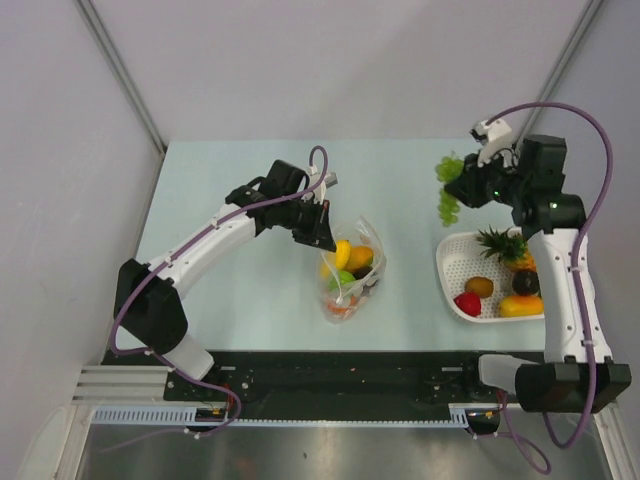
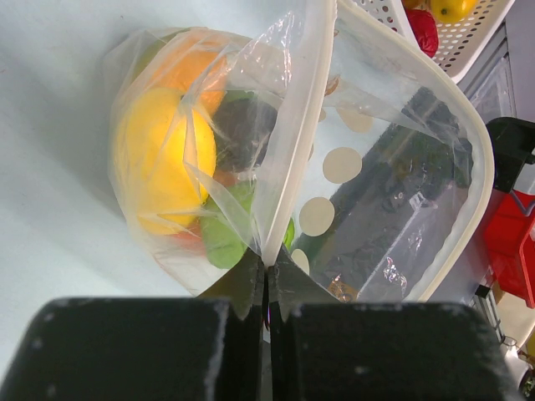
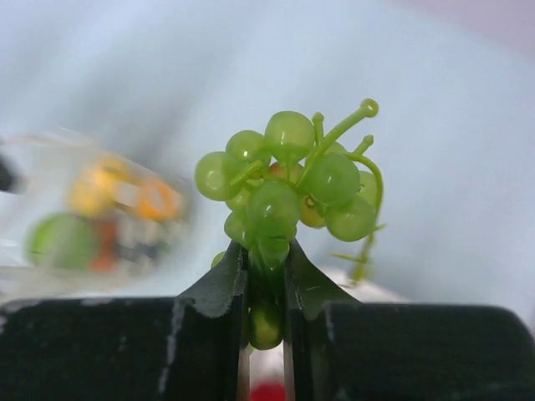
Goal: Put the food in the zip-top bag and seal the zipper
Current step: Pick up the fake fruit from the bin, then place the fake fruit in the zipper food storage bag.
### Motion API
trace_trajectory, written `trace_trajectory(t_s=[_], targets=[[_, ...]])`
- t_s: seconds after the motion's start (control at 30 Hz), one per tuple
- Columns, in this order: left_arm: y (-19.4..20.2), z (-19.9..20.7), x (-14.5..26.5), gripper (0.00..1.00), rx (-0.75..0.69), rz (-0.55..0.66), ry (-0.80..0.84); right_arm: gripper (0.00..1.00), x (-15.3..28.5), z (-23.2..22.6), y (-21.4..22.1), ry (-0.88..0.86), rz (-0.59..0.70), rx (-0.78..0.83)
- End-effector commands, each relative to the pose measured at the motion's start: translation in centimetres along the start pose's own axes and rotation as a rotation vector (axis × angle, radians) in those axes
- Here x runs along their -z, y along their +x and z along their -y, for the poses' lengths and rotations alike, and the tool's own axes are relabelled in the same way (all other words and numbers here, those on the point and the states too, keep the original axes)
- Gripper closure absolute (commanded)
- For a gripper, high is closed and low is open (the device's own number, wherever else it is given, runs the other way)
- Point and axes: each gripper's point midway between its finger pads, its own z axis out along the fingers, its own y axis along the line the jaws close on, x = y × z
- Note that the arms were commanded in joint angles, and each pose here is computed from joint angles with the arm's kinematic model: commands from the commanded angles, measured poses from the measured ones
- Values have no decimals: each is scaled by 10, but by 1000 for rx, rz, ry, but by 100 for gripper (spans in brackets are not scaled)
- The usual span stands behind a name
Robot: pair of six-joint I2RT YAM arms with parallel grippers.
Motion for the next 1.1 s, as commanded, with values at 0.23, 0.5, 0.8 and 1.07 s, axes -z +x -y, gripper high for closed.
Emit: trace_trajectory(t_s=[0.23, 0.5, 0.8, 1.07], targets=[[-22, 10, 13, 100, -31, 62, 8, 100, 9, -205, -86, -487, 325, 203], [-22, 14, 13, 100, -8, 61, 31, 100, -25, -260, -50, -496, 359, 193], [-22, 12, 21, 100, -19, 77, 23, 45, -56, -253, 18, -403, 240, 264], [-21, 16, 26, 100, -29, 91, 32, 0, -18, -226, -24, -338, 231, 115]])
